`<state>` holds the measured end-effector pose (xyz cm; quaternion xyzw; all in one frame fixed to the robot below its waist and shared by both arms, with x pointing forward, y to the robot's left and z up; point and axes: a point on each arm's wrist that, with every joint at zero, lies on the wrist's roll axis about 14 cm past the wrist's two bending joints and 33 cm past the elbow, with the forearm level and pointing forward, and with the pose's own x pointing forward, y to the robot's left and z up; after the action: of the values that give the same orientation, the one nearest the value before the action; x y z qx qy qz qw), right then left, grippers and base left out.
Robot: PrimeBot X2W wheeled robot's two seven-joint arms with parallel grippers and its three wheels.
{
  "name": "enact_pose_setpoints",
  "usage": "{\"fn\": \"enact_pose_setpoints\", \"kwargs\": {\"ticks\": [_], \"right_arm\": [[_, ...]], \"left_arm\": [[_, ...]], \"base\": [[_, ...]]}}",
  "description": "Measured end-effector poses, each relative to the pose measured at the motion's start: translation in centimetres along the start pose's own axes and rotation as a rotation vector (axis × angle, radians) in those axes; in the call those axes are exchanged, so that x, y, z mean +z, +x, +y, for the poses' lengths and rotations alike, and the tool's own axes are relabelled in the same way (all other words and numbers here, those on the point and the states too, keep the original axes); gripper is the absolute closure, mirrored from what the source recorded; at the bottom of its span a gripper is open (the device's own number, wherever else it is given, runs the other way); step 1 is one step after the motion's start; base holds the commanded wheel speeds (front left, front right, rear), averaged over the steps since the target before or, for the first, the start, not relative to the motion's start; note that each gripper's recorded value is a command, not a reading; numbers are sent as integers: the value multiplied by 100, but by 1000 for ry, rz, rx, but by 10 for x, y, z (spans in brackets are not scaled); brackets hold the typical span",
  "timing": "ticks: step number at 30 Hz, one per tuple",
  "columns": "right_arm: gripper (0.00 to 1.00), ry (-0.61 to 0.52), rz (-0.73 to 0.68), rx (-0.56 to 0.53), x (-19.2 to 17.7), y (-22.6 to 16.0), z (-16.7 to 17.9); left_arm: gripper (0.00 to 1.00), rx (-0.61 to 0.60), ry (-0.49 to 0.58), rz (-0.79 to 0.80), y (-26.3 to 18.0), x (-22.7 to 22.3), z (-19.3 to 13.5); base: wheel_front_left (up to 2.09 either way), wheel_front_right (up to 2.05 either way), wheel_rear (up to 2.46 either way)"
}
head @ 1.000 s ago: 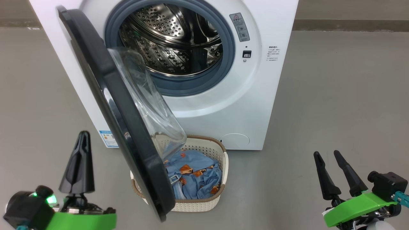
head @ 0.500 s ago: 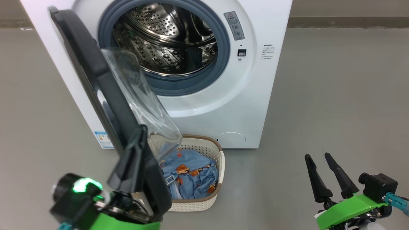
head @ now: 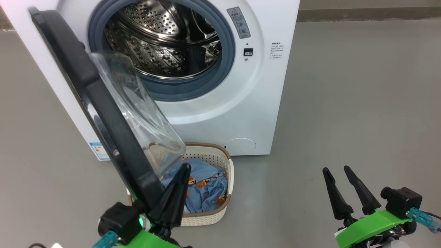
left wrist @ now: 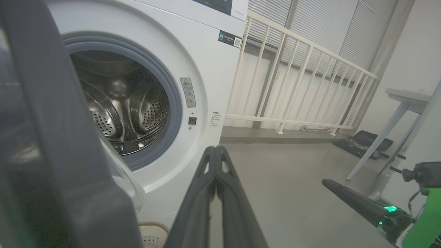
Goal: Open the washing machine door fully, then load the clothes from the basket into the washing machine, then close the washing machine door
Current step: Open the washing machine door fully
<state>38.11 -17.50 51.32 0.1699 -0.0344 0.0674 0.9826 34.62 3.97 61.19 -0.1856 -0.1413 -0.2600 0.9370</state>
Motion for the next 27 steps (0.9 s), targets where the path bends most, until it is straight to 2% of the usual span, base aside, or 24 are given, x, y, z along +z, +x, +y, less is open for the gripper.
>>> {"fn": "enact_pose_setpoints", "kwargs": {"ticks": [6,11,27], "right_arm": [[0,3,9,-8,-3,0,-2],[0,7,16,-7,-6,1,-1],[0,12,63,70,-22,14,24]], "left_arm": [[100,61,-51,112,-12,-39,15],[100,100,-83,146,-17,-53,24],[100,231,-54,141,-41,-50,58]], "base": [[0,0,0],[0,0,0],[0,0,0]]}}
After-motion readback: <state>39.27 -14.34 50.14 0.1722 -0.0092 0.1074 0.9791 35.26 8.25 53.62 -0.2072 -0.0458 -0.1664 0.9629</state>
